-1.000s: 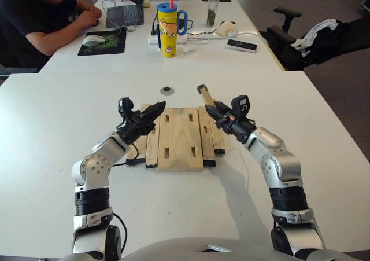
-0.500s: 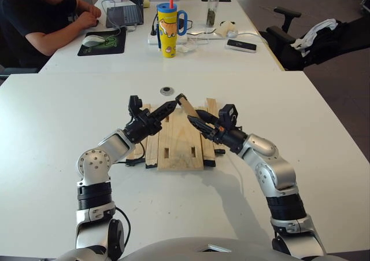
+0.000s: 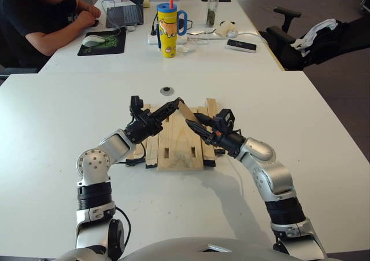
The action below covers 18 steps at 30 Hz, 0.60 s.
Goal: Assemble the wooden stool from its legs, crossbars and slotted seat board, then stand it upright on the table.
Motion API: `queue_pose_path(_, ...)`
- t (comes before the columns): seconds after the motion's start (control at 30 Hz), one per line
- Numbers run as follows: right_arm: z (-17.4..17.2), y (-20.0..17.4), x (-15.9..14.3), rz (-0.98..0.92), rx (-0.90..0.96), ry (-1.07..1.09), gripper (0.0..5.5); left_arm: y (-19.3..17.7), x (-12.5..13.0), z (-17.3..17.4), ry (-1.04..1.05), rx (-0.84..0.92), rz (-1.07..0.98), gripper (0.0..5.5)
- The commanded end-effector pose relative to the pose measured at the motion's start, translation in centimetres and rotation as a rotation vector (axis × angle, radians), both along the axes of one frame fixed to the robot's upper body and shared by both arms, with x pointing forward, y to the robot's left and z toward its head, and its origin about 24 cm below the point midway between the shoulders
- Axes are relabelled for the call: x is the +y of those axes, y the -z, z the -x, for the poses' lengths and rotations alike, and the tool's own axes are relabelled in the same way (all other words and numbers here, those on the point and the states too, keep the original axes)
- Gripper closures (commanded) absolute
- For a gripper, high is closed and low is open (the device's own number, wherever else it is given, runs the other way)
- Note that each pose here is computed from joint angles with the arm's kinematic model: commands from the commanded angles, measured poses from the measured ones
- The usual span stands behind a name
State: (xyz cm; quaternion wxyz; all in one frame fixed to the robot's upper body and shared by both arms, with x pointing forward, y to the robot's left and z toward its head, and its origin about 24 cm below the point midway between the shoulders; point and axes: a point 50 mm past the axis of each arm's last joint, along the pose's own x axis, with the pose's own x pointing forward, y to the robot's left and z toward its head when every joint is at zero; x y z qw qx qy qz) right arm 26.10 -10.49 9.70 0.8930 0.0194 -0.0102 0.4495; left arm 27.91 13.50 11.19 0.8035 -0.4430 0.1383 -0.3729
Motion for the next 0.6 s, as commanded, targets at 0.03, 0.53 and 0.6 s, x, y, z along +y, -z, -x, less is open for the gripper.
queue_pose_path(0.03, 0.21, -0.11, 0.15, 0.017, -0.024, -0.012, 4.2, -0.42, -0.32, -0.29, -0.001, -0.007, 0.001, 3.96)
queue_pose_path(0.53, 0.3, 0.03, 0.18, 0.005, -0.024, 0.006, 4.2, 0.3, -0.72, -0.32, -0.017, -0.001, -0.037, 5.01)
queue_pose_path(0.6, 0.02, 0.12, 0.06, 0.004, -0.012, 0.033, 4.2, 0.31, -0.48, -0.31, -0.032, -0.005, -0.038, 5.01)
